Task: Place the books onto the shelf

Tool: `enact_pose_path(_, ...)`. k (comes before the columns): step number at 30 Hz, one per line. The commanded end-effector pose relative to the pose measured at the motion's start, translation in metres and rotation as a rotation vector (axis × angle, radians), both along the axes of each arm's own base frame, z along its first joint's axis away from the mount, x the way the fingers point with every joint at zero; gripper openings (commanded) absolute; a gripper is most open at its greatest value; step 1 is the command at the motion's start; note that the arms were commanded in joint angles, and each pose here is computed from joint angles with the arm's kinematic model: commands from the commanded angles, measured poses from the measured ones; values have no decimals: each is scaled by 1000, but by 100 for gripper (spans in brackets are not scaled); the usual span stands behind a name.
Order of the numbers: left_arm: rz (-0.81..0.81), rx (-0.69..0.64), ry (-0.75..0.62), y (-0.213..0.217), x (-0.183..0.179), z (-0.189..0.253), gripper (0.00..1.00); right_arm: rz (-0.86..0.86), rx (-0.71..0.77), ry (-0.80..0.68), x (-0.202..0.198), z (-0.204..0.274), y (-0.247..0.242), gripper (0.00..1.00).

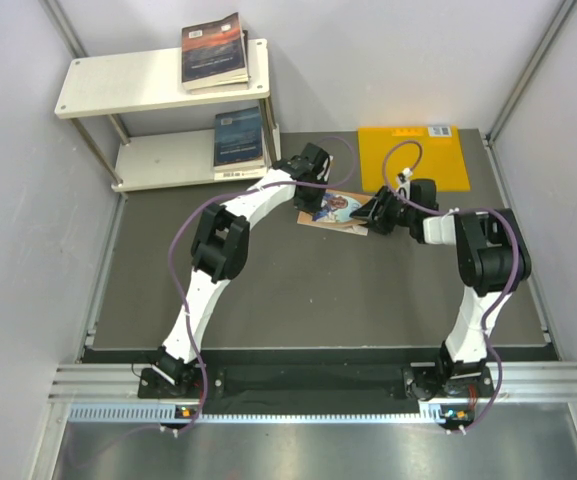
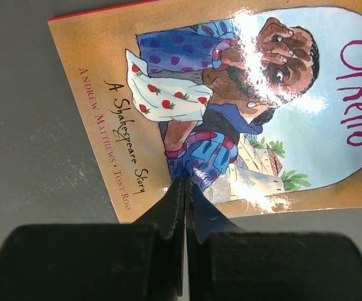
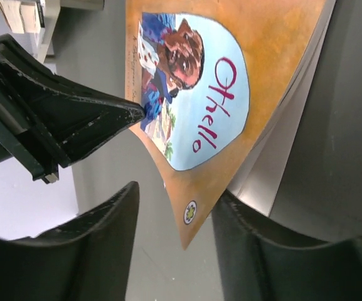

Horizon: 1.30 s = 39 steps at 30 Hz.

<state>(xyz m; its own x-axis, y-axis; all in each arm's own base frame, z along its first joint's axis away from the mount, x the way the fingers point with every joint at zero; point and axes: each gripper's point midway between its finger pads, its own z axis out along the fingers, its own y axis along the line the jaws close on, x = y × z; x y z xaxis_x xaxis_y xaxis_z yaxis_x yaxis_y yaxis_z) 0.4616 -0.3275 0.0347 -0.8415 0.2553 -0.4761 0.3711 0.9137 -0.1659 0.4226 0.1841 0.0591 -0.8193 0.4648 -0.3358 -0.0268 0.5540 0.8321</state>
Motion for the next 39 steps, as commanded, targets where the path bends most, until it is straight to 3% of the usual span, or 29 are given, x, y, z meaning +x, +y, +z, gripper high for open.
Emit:
enact_pose_path(1, -32, 22, 49, 5, -15, -10, 0, 75, 60, -21, 0, 13, 25, 47)
enact_pose_path(5, -39, 13, 45, 4, -17, -5, 0, 66, 39, -24, 0, 11, 24, 46)
enact_pose_path(8, -42, 9, 53, 4, -21, -2, 0, 76, 43, -24, -1, 10, 25, 27)
enact_pose_path(9, -43, 11, 52, 5, -22, -1, 0, 79, 46, -26, -1, 11, 26, 14)
enact_pose_path(12, -46, 23, 47, 12, -28, 12, 0, 87, 35, -32, -5, 13, 26, 1)
enact_pose_path(14, -59, 24, 31, 18, -36, 27, 8, 99, 6, -39, -10, 15, 24, 0)
enact_pose_path(19, -113, -10, -12, 31, -63, 64, 32, 182, -84, -68, -25, 26, 18, 0)
enact_pose_path(21, -137, -52, -88, 35, -69, 102, 44, 225, -117, -73, -32, 29, 17, 0)
enact_pose_path(23, -203, -88, -132, 40, -85, 130, 66, 291, -179, -74, -43, 33, 12, 0)
enact_pose_path(24, -230, -102, -157, 41, -90, 139, 90, 313, -199, -77, -47, 36, 10, 0)
enact_pose_path(25, -251, -104, -169, 44, -96, 143, 99, 352, -232, -86, -53, 41, 8, 0)
enact_pose_path(27, -256, -137, -236, 49, -102, 173, 99, 388, -262, -100, -58, 49, 4, 0)
enact_pose_path(32, -291, -159, -337, 68, -118, 193, 99, 428, -299, -190, -70, 87, 2, 0)
enact_pose_path(39, -288, -387, -278, 112, -137, 171, 99, 533, -358, -281, -96, 117, 21, 0)
